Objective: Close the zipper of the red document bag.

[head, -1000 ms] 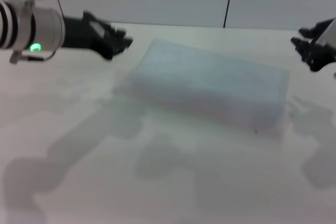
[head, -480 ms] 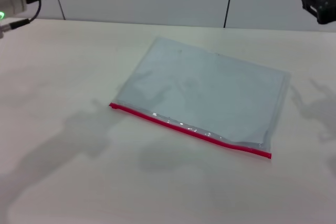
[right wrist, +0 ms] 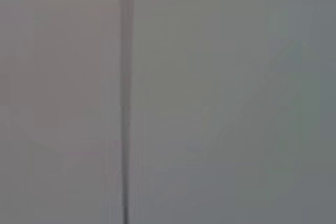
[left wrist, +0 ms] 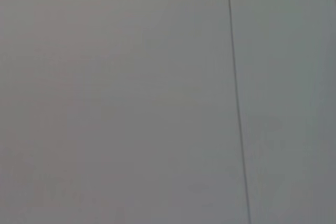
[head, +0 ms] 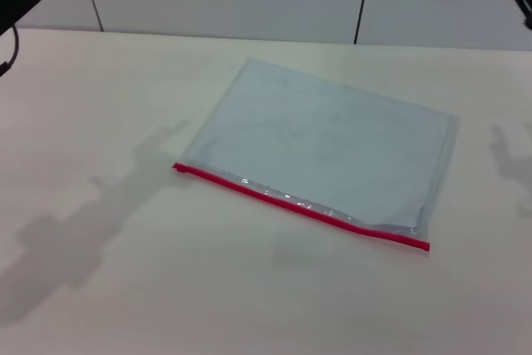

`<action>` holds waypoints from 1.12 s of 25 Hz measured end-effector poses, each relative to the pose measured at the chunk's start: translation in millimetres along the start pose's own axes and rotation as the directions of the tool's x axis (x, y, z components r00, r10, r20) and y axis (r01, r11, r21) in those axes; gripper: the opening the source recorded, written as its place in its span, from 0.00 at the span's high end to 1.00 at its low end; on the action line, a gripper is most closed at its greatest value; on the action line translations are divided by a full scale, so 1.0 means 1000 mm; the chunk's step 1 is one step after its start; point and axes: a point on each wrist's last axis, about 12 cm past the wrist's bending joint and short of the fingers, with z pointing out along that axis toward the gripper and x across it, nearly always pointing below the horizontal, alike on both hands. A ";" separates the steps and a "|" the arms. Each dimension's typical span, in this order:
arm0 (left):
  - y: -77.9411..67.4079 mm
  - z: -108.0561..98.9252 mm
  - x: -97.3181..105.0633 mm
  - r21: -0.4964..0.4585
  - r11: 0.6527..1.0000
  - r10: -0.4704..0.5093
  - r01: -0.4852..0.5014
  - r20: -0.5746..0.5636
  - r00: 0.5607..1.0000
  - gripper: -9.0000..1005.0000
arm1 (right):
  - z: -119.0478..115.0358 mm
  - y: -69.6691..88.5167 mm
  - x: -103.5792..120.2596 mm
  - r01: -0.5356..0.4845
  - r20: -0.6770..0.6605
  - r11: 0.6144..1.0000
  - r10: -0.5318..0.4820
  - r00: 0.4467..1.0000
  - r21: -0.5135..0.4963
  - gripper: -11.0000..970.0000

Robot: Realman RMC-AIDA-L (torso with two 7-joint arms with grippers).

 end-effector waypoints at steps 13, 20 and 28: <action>-0.018 0.005 0.016 -0.026 0.994 0.106 -0.106 0.012 0.994 0.42 | 0.003 0.005 0.020 0.007 0.026 0.998 -0.009 1.000 0.070 0.48; -0.021 0.001 0.020 -0.095 0.988 0.129 -0.125 0.043 0.991 0.42 | 0.005 0.004 0.027 0.007 0.035 0.995 -0.011 0.999 0.099 0.48; -0.021 0.002 0.031 -0.205 0.968 0.149 -0.147 -0.005 0.989 0.42 | 0.009 0.005 0.032 -0.007 0.050 0.993 0.001 0.999 0.115 0.48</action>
